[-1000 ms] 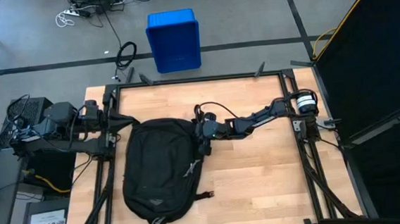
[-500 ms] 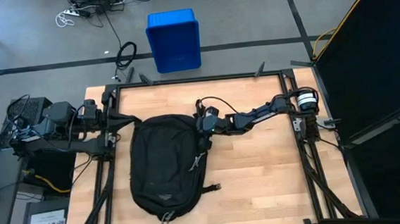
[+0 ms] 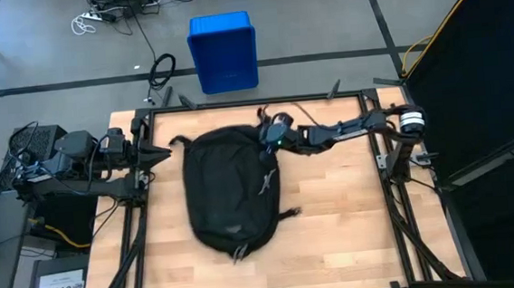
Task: Unpack backpack
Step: Open the black backpack
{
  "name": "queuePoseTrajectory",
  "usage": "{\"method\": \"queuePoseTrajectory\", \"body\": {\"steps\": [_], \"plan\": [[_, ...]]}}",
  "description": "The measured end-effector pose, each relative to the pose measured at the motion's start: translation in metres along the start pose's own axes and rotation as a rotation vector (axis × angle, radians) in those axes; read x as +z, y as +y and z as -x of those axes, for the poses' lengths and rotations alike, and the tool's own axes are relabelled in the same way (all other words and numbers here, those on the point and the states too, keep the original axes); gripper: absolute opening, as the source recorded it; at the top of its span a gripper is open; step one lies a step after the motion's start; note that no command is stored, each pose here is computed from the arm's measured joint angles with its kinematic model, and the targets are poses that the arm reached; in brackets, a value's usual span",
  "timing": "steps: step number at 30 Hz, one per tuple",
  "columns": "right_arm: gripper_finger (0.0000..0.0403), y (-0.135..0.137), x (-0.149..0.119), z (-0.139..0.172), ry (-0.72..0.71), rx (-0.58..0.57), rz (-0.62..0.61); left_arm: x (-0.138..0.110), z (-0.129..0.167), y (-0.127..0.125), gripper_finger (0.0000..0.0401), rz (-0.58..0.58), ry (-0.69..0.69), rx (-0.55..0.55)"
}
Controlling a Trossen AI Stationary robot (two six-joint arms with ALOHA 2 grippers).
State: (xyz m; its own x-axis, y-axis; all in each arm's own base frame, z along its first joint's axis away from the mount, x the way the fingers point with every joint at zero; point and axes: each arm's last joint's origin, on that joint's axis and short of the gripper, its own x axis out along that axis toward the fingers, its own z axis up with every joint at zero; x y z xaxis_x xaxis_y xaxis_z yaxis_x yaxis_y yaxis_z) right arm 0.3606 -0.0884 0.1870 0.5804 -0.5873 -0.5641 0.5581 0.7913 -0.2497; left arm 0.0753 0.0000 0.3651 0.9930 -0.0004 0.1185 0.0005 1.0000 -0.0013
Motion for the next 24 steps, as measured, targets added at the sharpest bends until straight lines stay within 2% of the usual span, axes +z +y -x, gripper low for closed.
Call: {"method": "queuePoseTrajectory", "body": {"steps": [4,10,19,24], "plan": [[0.0000,-0.014,0.001,0.006,0.039,-0.037,-0.024,0.000,0.000,0.000,0.0000,0.000,-0.001,0.000],[0.0012,-0.019,-0.005,0.013,0.129,-0.028,-0.006,0.000,0.000,0.000,0.0000,0.000,-0.001,0.000],[0.0056,-0.015,-0.006,0.017,0.145,-0.017,0.031,0.000,0.000,0.000,0.0000,0.003,-0.001,0.000],[0.0097,-0.014,-0.002,0.024,0.126,-0.006,0.067,0.000,0.000,0.000,0.0000,0.003,0.000,0.000]]}}
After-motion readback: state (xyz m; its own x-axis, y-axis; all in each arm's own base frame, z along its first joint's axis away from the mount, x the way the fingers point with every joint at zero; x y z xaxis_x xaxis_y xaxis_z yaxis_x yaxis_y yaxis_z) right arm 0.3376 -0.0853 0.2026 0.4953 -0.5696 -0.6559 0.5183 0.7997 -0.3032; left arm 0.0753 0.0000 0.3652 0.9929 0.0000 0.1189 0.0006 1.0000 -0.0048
